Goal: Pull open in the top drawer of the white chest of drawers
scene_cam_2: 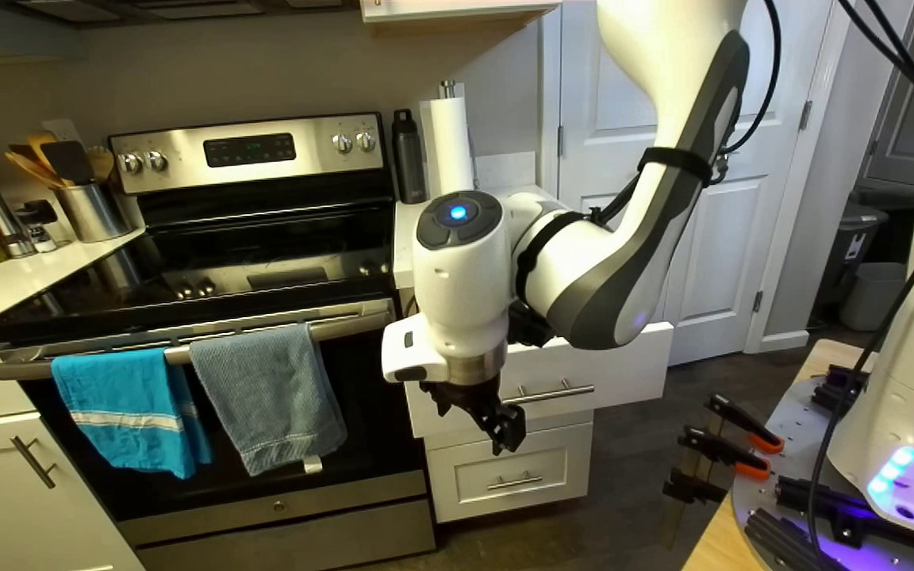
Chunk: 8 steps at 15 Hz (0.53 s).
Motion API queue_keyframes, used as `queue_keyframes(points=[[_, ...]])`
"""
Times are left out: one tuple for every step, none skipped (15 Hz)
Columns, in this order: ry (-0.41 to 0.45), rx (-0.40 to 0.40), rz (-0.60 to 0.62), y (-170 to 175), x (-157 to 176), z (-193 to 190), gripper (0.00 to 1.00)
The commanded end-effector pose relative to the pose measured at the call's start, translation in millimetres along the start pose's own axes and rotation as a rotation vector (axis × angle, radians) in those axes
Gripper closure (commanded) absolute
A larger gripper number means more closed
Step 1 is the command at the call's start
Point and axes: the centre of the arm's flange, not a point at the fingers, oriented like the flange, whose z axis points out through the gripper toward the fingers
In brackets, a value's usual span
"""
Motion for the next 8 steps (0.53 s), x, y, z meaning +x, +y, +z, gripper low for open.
queue_keyframes(points=[[0.1, 0.028, 0.023, 18.2, -13.3, -54.1, 0.0], [0.108, 0.017, 0.04, 24.7, -17.0, -58.5, 0.0], [0.11, 0.014, 0.05, 30.4, -21.0, -62.1, 0.0], [0.107, 0.011, 0.065, 35.6, -26.1, -64.2, 0.0], [0.092, 0.012, 0.064, 28.5, -6.3, -49.6, 0.0], [0.095, 0.005, 0.072, 33.8, -11.2, -54.0, 0.0], [0.095, 0.002, 0.079, 36.6, -14.0, -55.9, 0.0], [0.095, 0.001, 0.083, 37.6, -15.1, -56.0, 0.0]])
